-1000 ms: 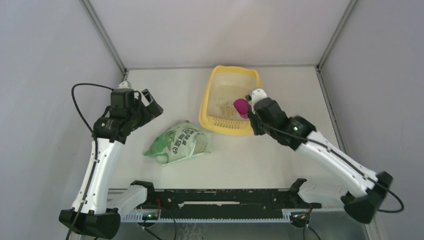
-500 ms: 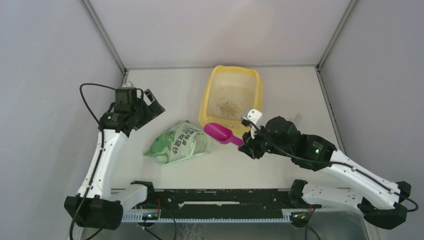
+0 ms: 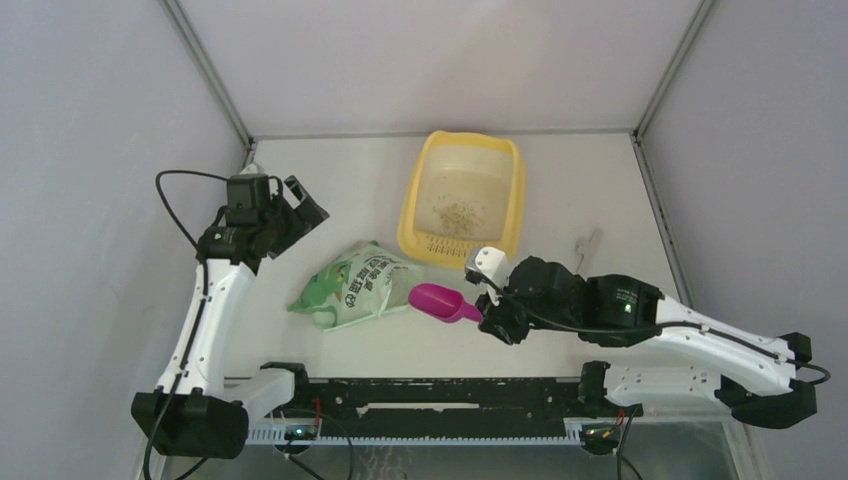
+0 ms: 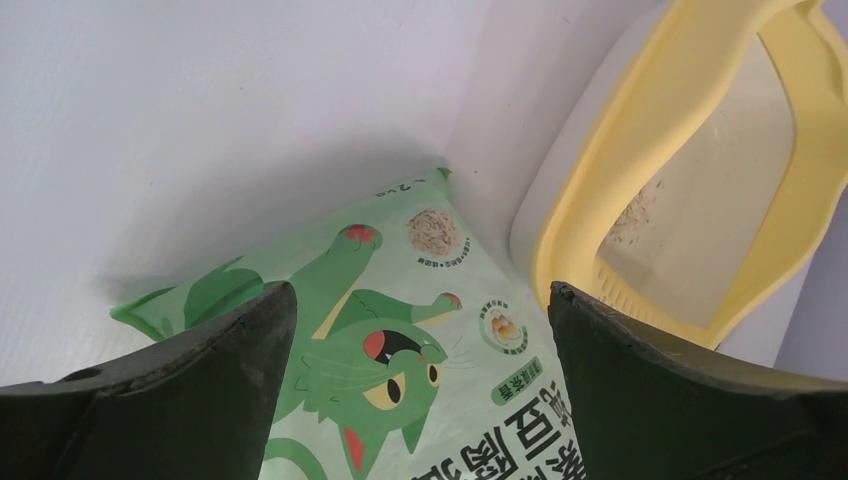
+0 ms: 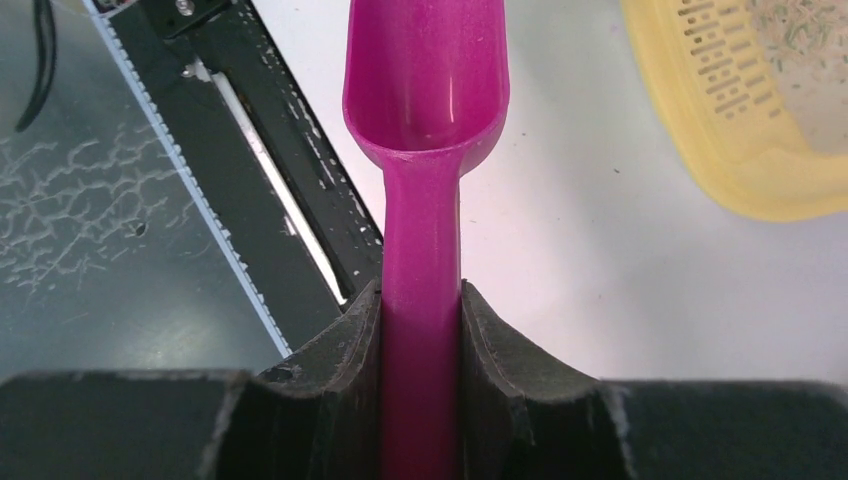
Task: Fill the litter box with clean litter
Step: 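Scoop the cat litter from the cat litter bag.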
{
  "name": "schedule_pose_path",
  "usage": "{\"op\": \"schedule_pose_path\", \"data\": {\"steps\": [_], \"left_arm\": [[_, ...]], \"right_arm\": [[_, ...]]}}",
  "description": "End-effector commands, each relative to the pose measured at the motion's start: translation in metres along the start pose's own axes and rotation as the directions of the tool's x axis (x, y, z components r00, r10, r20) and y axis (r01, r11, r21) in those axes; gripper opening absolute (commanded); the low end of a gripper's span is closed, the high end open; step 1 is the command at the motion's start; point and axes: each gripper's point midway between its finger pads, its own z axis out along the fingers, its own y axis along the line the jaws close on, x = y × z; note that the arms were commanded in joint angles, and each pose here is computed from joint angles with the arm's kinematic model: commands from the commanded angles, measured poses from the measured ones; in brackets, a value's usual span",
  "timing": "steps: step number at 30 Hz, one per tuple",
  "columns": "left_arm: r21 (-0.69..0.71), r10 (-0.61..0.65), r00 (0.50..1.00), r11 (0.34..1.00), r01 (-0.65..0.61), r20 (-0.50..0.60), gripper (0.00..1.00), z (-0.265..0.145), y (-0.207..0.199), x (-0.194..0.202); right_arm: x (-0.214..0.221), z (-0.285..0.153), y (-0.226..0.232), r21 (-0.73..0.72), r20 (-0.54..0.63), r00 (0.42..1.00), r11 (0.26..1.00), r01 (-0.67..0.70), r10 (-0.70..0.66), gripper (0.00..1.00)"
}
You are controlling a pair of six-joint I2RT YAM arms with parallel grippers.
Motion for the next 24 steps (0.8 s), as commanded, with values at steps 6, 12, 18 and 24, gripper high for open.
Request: {"op": "schedule_pose_path", "data": {"steps": [6, 12, 18, 24], "left_arm": [[0.005, -0.035, 0.999, 0.999, 0.035, 0.006, 1.0, 0.013, 0.003, 0.003], [-0.018, -0.039, 0.999, 0.999, 0.039, -0.001, 1.0, 0.023, 0.006, 0.004], [-0.064, -0.037, 0.999, 0.997, 0.037, -0.005, 1.0, 0.033, 0.015, 0.005], [-0.098, -0.044, 0.999, 0.994, 0.042, -0.019, 1.0, 0.042, 0.023, 0.011]], "right_arm": [[-0.041, 0.038, -0.025, 0.011, -0.03, 0.999, 0.999, -0.036, 0.037, 0.0], [-0.06, 0.073, -0.03, -0.015, -0.14, 0.988, 0.998, -0.061, 0.059, 0.0], [-0.046, 0.103, -0.013, -0.04, -0.28, 0.959, 0.997, -0.06, 0.047, 0.0], [-0.03, 0.135, -0.012, 0.048, -0.353, 0.932, 0.996, -0.069, 0.081, 0.0]]}}
